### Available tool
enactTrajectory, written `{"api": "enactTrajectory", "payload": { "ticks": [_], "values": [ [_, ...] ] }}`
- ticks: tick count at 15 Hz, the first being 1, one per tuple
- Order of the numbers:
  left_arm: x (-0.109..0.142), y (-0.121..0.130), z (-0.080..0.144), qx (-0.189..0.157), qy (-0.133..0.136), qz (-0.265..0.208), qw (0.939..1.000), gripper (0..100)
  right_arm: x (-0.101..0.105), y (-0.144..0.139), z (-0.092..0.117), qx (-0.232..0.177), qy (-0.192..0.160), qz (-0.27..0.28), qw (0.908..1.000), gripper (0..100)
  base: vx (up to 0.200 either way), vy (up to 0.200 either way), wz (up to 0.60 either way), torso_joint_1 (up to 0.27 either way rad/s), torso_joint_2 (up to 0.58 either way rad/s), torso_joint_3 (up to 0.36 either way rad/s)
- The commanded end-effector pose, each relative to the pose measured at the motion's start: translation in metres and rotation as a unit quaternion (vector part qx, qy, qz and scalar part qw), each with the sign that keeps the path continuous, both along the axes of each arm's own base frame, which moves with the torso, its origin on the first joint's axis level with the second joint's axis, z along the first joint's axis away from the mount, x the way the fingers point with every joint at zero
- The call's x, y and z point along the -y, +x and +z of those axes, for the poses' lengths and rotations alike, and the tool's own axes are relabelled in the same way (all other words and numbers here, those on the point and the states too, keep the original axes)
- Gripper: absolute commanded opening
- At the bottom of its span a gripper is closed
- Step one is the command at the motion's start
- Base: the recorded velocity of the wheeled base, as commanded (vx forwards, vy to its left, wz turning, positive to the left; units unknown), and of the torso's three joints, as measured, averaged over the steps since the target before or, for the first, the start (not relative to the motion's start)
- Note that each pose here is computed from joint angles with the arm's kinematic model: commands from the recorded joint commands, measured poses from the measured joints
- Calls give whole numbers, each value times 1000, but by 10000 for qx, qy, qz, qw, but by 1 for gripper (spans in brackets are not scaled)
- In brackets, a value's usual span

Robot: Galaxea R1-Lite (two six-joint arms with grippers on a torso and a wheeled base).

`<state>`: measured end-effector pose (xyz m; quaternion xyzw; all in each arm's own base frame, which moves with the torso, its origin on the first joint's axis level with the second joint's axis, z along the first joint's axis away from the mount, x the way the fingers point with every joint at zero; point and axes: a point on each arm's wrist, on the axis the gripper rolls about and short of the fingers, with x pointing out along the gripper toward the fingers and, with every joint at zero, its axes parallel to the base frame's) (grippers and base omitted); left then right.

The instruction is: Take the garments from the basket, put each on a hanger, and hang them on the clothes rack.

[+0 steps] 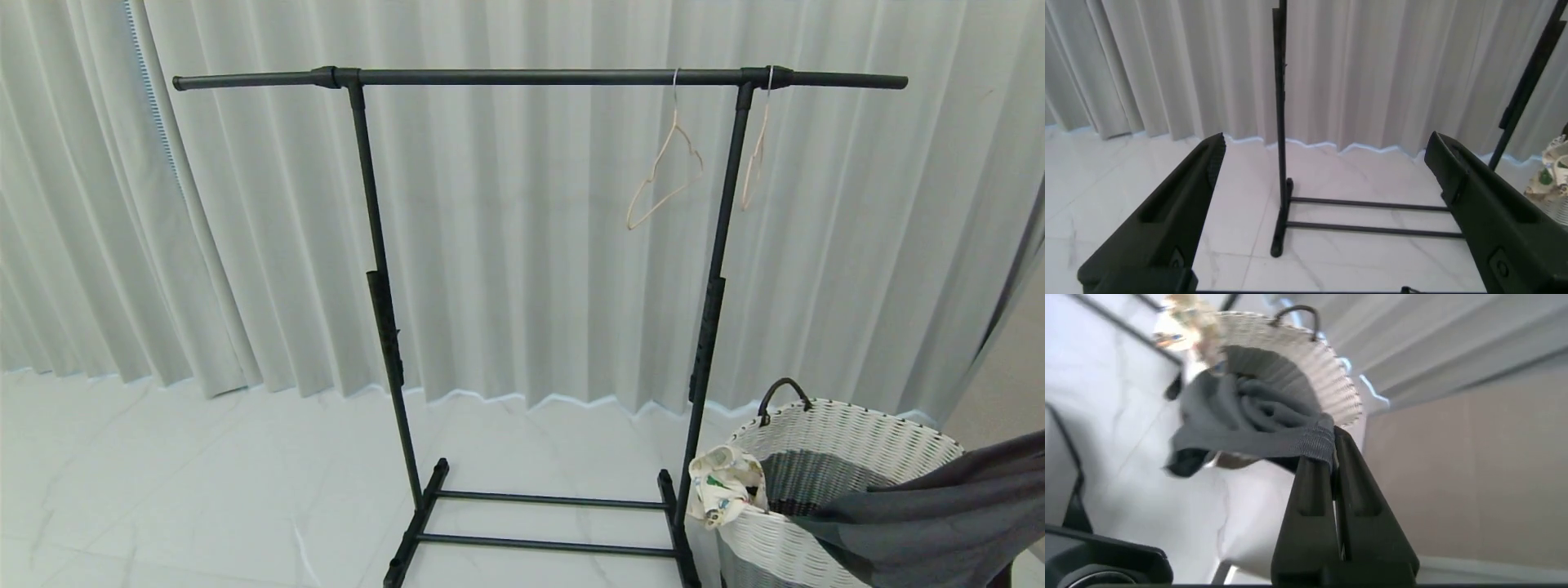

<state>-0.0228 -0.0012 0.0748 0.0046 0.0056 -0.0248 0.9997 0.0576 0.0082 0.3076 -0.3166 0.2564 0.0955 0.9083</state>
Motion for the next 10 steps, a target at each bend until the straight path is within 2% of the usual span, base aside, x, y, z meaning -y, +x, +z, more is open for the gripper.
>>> {"api": "enactTrajectory", "payload": {
  "ticks": [1, 3, 5, 8, 10],
  "values": [
    [0, 0, 0, -4, -2, 2, 10000, 100, -7, 9, -3, -188, 51, 329, 9993, 0, 0, 0, 0, 0, 0, 0],
    [0, 0, 0, -4, 6, 2, 10000, 100, -21, 18, -9, -485, 374, 684, 9958, 0, 0, 0, 0, 0, 0, 0],
    [0, 0, 0, -4, 6, 2, 10000, 100, -45, 29, -16, -952, 787, 1112, 9861, 0, 0, 0, 0, 0, 0, 0],
    [0, 0, 0, -3, 13, 2, 10000, 100, -86, 43, -26, -1453, 1145, 1489, 9714, 0, 0, 0, 0, 0, 0, 0],
    [0, 0, 0, 28, 166, -22, 9999, 100, -108, 50, -32, -1577, 1279, 1641, 9653, 0, 0, 0, 0, 0, 0, 0]
  ]
}}
